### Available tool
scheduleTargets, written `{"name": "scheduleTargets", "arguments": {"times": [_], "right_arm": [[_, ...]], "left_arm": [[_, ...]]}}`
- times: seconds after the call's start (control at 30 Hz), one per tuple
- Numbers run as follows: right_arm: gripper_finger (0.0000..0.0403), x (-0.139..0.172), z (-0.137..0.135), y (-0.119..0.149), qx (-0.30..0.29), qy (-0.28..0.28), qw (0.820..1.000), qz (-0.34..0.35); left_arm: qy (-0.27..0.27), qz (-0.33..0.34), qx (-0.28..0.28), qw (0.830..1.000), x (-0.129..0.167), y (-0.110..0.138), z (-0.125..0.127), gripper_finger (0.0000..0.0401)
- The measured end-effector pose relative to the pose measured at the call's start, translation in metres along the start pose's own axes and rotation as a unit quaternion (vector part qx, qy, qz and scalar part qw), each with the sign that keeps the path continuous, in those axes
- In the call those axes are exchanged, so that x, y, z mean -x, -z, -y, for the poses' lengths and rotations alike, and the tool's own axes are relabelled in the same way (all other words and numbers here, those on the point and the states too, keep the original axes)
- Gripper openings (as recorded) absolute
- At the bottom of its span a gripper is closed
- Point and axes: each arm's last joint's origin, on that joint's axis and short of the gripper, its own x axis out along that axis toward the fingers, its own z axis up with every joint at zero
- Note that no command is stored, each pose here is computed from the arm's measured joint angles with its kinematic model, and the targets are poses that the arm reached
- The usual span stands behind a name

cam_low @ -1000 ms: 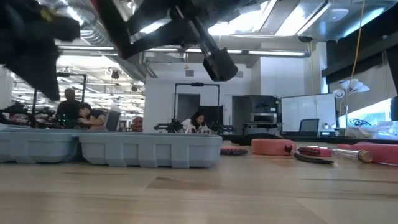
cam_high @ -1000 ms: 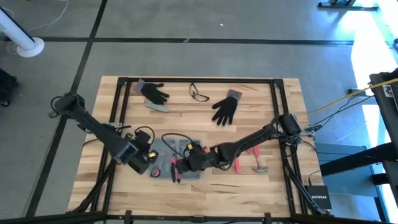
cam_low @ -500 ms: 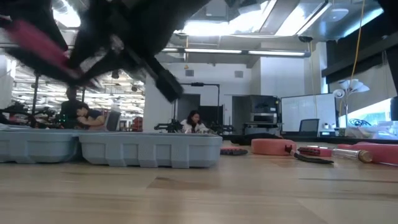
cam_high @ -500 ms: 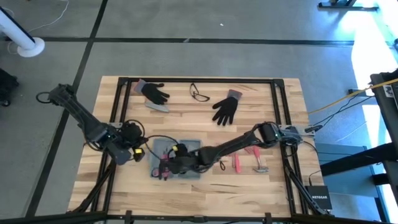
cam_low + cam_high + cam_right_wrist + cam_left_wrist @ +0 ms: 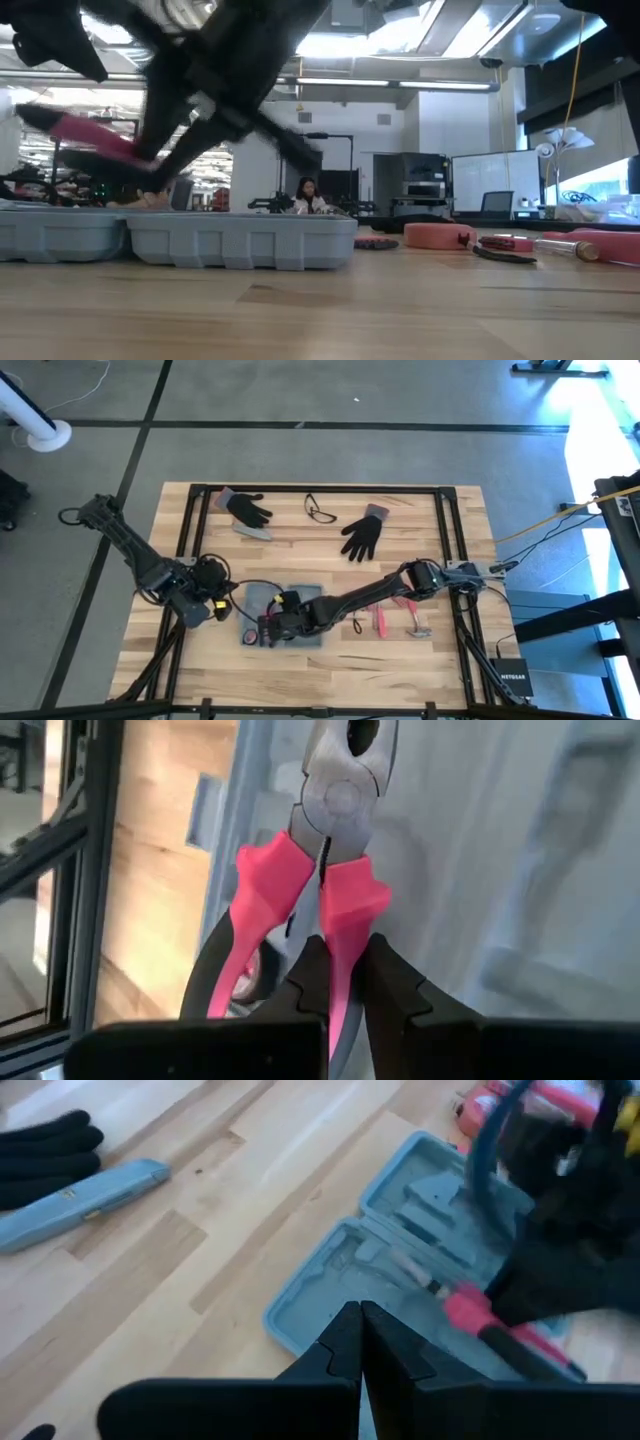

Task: Prefit tool cases

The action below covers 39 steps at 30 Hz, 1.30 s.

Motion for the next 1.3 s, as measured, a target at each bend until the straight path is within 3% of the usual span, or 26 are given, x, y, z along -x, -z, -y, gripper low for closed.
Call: {"name": "scheduleTargets", "arguments": {"times": [0.17,0.5,0.73,0.9,1.07,1.3], "right_arm": [[0.0025,-0.006,0.007,-0.005,0.025,0.027,0.999,-0.013],[0.0027,-0.019,0.011,0.0,0.02,0.025,0.999,-0.042],[0.0107,-0.018,0.01,0.0,0.021,0.019,0.999,-0.037],[0.0125,-0.018,0.01,0.0,0.027,0.018,0.998,-0.044],[0.0125,-0.008,0.004,-0.002,0.059,0.037,0.996,-0.048],[0.0126,0.018,-0.007,-0.017,0.126,0.099,0.986,-0.042]], "left_arm": [[-0.003,0.005,-0.003,1.0,0.0,0.0,0.0,0.0],[-0.005,0.006,-0.003,1.0,0.0,0.0,0.0,0.0],[-0.006,0.005,-0.004,1.0,-0.001,0.0,0.0,0.0],[-0.007,0.005,-0.005,1.0,-0.001,0.0,-0.001,0.0],[-0.005,0.003,-0.036,0.999,0.001,0.002,-0.001,0.0],[0.006,-0.002,-0.031,0.999,0.005,0.007,0.001,0.0]]}}
